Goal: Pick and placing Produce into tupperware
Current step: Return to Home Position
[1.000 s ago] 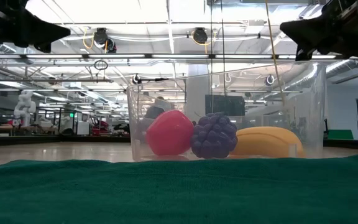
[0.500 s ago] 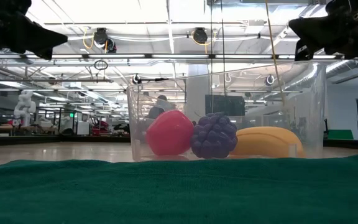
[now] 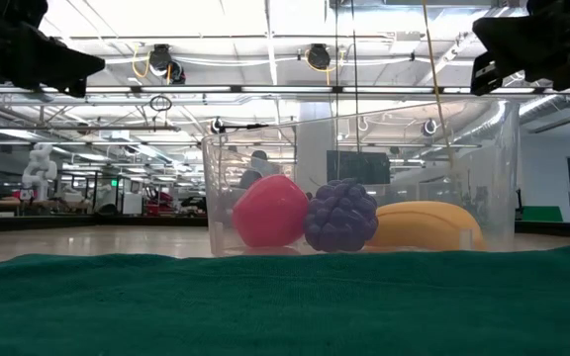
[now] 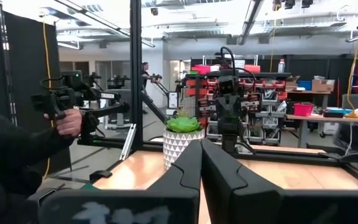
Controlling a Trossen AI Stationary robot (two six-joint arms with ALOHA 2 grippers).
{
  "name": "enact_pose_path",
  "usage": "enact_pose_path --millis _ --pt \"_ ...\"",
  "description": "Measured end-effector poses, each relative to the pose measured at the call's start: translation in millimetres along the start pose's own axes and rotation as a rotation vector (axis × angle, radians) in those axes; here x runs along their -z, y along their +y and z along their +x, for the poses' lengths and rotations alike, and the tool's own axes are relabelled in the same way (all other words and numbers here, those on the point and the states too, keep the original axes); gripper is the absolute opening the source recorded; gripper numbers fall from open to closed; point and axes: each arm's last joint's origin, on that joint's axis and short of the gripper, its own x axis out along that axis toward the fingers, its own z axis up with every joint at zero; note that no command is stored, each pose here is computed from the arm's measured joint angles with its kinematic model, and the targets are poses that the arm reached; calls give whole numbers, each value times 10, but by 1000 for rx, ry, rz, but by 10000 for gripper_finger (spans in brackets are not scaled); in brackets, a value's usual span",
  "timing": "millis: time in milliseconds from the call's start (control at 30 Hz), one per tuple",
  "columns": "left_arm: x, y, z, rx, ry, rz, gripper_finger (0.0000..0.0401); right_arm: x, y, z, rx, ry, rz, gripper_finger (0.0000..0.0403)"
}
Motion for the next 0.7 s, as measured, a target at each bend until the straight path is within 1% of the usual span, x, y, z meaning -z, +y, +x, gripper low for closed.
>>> enact_pose_path --millis 133,367,467,700 --pt "-10 10 1 -31 -8 4 0 0 -9 0 31 -1 11 0" --pt "-4 30 -2 -101 6 6 0 7 -39 -3 128 1 16 0" --pt "2 31 -2 -105 13 13 0 18 -56 -5 188 11 9 0" --pt "16 34 -3 -122 29 18 0 44 -83 -12 269 39 -18 0"
